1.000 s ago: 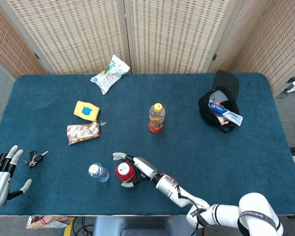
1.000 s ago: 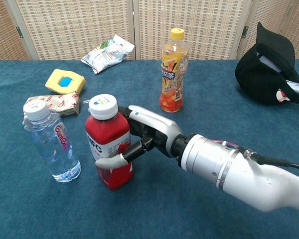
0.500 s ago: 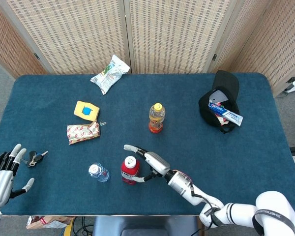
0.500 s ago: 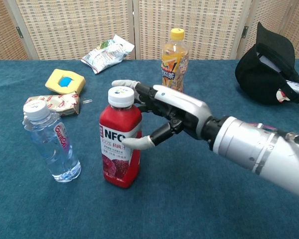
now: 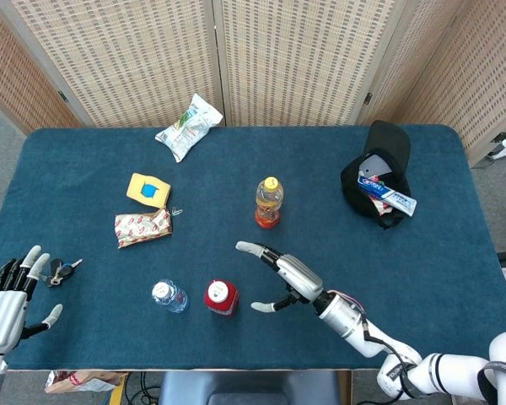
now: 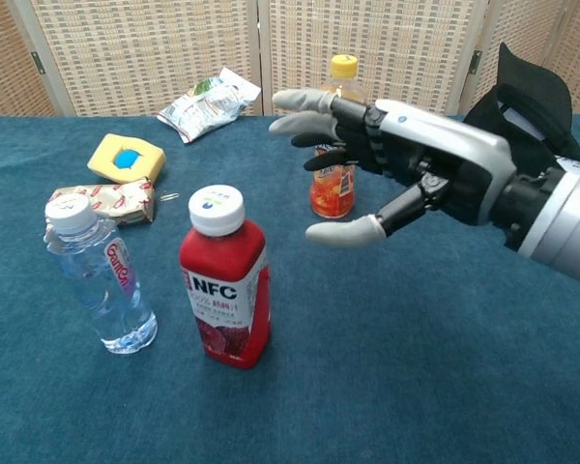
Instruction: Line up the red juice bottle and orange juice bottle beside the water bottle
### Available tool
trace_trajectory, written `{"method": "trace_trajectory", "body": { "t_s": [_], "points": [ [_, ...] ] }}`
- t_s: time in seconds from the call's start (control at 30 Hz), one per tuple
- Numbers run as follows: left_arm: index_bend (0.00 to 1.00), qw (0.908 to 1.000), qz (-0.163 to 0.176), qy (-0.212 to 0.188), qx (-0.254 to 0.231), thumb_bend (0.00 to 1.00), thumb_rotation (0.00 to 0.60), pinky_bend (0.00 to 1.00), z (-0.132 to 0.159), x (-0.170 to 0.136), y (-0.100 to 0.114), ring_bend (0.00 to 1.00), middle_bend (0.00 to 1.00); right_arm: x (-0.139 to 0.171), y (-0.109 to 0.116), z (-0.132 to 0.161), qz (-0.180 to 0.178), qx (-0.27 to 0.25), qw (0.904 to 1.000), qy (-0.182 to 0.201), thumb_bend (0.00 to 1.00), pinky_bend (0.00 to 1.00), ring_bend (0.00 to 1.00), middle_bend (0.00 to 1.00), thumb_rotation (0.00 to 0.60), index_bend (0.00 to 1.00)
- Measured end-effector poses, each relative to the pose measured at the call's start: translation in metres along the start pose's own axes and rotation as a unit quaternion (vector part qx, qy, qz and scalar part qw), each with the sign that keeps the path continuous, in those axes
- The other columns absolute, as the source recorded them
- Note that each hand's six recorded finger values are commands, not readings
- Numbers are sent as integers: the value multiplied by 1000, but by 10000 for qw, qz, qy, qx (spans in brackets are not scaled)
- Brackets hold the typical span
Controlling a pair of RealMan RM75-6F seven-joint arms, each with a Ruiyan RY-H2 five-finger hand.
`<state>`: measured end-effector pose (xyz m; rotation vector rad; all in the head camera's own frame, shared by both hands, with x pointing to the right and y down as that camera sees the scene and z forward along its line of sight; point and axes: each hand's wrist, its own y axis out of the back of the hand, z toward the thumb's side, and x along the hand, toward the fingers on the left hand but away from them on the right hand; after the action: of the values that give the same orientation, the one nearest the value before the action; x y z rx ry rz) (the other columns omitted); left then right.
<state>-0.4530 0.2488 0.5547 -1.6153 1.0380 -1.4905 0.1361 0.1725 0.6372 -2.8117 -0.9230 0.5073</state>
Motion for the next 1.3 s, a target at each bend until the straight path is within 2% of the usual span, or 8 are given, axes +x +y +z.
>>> {"method": "trace_trajectory", "body": {
  "t_s": [0.13,0.3,0.53,0.63,0.83,1.3],
  "points": [
    [0,10000,-16,25,-14,240,600,21,-1,-1,-2,0,0,15,25,8,-357,251,9990,67,145,136,55,104,600,14],
    [0,10000,-38,3,-26,240,600,21,0,-1,-3,0,0,27,50,9,-828,567,9949,-59,96,136,55,104,600,14],
    [0,10000,-30,-16,-35,241,600,21,0,-1,-4,0,0,35,82,-6,-1473,588,9857,-571,6,136,26,62,600,4],
    [0,10000,-37,-12,-48,240,600,21,1,-2,-4,0,0,34,91,-18,-1663,475,9817,-799,0,120,7,32,600,0],
    [0,10000,-14,-32,-33,240,600,21,2,-3,-1,0,0,19,94,-47,-1728,183,9768,-1252,0,82,0,0,600,0],
    [0,10000,-24,-26,2,241,600,21,4,-5,1,0,0,-41,85,-83,-1840,-273,9707,-1521,0,82,0,0,600,0]
  ]
}}
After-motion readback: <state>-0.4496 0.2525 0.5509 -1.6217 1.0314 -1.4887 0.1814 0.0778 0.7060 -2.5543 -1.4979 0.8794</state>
